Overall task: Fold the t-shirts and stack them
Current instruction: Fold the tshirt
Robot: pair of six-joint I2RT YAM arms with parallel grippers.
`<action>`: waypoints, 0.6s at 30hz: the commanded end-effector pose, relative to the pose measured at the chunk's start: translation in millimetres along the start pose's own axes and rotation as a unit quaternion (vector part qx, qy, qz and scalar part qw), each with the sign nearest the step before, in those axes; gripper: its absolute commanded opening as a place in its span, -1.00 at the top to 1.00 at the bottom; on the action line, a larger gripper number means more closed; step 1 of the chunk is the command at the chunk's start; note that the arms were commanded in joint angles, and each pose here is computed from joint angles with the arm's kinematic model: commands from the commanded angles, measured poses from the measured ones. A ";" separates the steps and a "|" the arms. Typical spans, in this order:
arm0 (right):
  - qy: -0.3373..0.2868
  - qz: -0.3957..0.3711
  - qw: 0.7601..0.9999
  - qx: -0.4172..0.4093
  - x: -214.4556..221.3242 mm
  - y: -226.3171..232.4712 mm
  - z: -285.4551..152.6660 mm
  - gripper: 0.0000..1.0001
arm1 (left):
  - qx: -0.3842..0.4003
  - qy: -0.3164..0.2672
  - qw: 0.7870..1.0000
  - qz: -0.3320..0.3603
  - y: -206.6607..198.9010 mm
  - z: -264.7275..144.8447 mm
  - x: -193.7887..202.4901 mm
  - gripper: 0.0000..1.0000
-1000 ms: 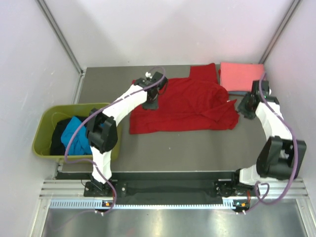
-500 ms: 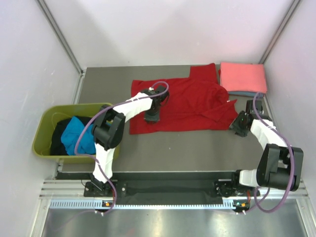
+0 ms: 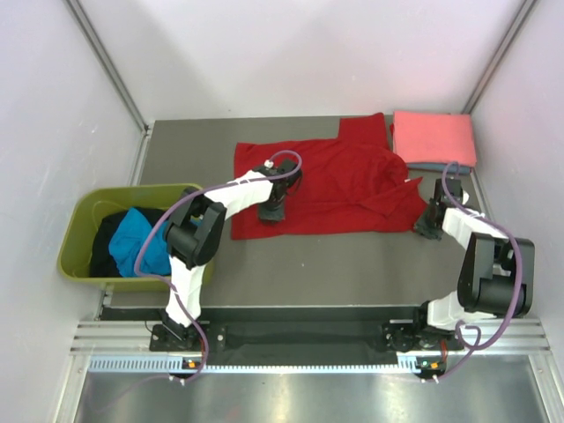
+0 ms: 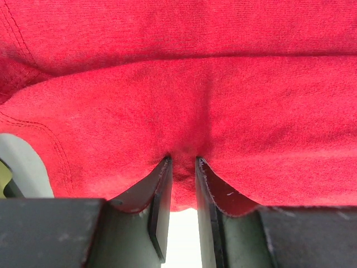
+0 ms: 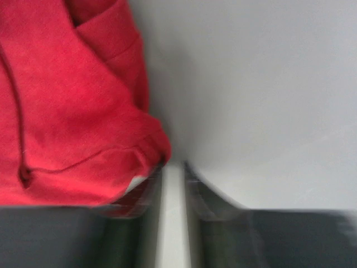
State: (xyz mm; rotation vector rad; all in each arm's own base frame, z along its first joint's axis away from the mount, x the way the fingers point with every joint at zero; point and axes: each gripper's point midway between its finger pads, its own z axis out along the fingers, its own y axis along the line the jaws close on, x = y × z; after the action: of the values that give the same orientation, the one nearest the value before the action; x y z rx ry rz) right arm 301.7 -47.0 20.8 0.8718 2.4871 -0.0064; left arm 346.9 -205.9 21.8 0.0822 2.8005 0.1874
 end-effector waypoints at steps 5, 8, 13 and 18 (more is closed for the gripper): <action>-0.078 -0.032 0.995 0.045 -38.6 -14.9 -17.0 1.00 | -0.048 0.034 0.998 0.004 25.0 19.3 32.5 0.43; -0.086 -0.028 0.993 0.080 -41.4 -28.0 -28.8 1.00 | -0.051 0.039 0.998 0.007 27.6 19.7 39.3 0.42; -0.071 0.009 0.997 0.042 -30.2 -17.0 -42.1 0.92 | -0.046 0.033 0.998 0.008 30.2 12.3 46.9 0.40; -0.048 0.050 0.996 -0.048 -15.8 9.4 -50.6 0.44 | -0.046 0.022 0.999 0.007 32.0 3.3 40.6 0.39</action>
State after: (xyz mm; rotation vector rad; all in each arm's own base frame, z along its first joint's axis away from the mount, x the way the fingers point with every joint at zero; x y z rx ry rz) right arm 287.0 -57.3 56.7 0.9097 2.3994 -0.0771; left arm 342.1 -201.3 22.6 0.0296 2.7304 0.1522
